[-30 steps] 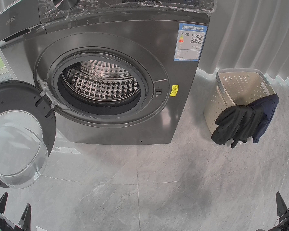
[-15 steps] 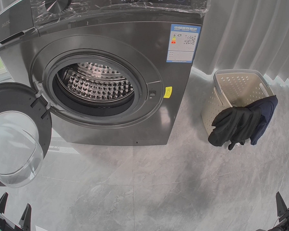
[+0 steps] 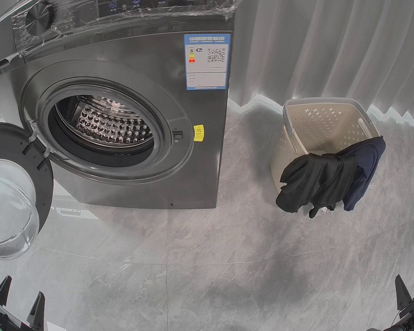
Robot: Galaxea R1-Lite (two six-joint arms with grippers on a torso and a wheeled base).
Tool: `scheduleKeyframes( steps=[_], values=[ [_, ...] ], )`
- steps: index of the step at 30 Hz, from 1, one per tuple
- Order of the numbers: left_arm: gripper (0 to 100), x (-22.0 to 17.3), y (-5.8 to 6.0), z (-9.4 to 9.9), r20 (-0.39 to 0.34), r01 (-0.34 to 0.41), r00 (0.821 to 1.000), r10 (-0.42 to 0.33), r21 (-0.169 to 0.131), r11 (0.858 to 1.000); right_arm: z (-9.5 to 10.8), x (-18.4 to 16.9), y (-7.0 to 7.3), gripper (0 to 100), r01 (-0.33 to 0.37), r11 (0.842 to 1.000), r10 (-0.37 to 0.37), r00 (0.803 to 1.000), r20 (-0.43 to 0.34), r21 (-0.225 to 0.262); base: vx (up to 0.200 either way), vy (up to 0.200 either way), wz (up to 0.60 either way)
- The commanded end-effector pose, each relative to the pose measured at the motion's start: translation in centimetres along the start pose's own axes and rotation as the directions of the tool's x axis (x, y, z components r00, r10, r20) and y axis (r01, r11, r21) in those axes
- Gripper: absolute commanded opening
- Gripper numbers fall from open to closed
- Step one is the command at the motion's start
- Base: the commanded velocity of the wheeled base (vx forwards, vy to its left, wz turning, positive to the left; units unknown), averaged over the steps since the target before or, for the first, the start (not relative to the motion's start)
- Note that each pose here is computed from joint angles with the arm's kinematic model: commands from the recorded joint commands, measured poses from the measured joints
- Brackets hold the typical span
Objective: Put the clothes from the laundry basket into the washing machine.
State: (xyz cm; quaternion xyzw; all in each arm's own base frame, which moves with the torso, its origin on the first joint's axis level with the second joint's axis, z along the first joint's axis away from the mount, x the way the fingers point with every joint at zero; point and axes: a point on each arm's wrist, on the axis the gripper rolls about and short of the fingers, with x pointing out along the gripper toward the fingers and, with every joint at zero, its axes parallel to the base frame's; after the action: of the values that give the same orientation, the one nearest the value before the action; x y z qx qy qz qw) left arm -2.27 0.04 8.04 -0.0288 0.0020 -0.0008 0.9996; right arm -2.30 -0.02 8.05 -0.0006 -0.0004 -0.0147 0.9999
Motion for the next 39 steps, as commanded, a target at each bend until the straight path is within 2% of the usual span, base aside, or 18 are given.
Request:
scheduleKeyframes(
  steps=[1,6,15,24,30,39],
  values=[
    [100,0.02,0.03,-0.47,-0.002,0.0,1.0,0.0,-0.001,1.0,-0.51,0.05,0.0,100,0.0,1.0,0.0,1.0,-0.007,0.0,0.0,-0.2,0.0],
    [100,0.02,0.03,-0.47,-0.002,0.0,1.0,0.0,-0.001,1.0,-0.51,0.05,0.0,100,0.0,1.0,0.0,1.0,-0.007,0.0,0.0,-0.2,0.0],
    [100,0.02,0.03,-0.47,-0.002,0.0,1.0,0.0,-0.002,1.0,-0.51,0.05,0.0,100,0.0,1.0,0.0,1.0,-0.007,0.0,0.0,0.0,0.0],
    [100,0.02,0.03,-0.47,-0.002,0.0,1.0,0.0,-0.002,1.0,-0.51,0.05,0.0,100,0.0,1.0,0.0,1.0,-0.007,0.0,0.2,0.0,0.0],
    [100,0.02,0.03,-0.47,-0.002,-0.002,1.0,0.002,-0.002,1.0,-0.51,0.05,0.0,100,0.0,1.0,0.0,1.0,-0.007,0.0,0.0,0.0,0.0],
    [100,0.02,0.03,-0.47,-0.002,-0.002,1.0,0.002,-0.001,1.0,-0.51,0.05,0.0,100,0.0,1.0,0.0,1.0,-0.007,0.0,0.0,-0.2,0.0]
  ],
)
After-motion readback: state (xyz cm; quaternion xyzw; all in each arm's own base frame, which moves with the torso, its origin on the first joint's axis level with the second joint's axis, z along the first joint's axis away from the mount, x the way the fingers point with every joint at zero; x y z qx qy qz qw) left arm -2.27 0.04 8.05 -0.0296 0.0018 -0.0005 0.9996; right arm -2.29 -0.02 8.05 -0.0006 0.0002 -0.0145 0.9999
